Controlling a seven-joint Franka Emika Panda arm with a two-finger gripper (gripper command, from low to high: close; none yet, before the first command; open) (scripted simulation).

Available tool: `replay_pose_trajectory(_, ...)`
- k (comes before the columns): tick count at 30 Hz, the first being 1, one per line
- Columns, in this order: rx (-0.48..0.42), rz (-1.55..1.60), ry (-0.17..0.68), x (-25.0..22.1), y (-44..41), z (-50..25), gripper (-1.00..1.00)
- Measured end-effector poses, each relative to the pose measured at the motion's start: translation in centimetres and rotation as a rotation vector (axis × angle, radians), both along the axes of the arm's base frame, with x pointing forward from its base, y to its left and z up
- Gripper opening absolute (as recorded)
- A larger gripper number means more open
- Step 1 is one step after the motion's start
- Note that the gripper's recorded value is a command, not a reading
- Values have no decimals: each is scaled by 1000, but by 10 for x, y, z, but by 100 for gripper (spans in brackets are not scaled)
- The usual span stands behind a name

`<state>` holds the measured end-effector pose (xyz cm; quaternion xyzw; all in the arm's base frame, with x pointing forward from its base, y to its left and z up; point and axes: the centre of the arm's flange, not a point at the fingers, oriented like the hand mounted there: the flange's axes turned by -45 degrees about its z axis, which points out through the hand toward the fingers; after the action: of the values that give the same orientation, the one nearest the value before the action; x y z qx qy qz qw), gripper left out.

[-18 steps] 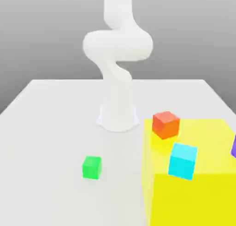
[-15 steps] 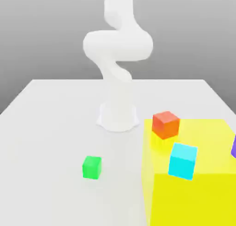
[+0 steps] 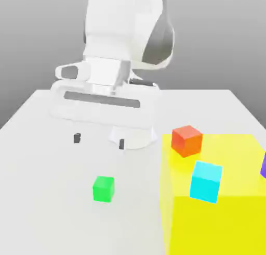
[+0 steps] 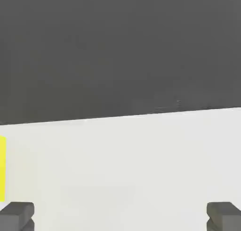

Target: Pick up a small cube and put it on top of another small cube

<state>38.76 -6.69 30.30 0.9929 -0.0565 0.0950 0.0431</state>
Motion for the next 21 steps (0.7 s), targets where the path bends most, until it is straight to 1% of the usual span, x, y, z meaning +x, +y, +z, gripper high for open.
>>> replay_pose_trajectory(6, 75, -52, 141, -60, -14, -86, 0)
replay_pose_trajectory(8, 96, -64, 172, -76, -14, -104, 0)
replay_pose_trajectory(12, 98, -69, 186, -75, -14, -112, 0)
replay_pose_trajectory(21, 89, -72, 188, -63, -14, -124, 0)
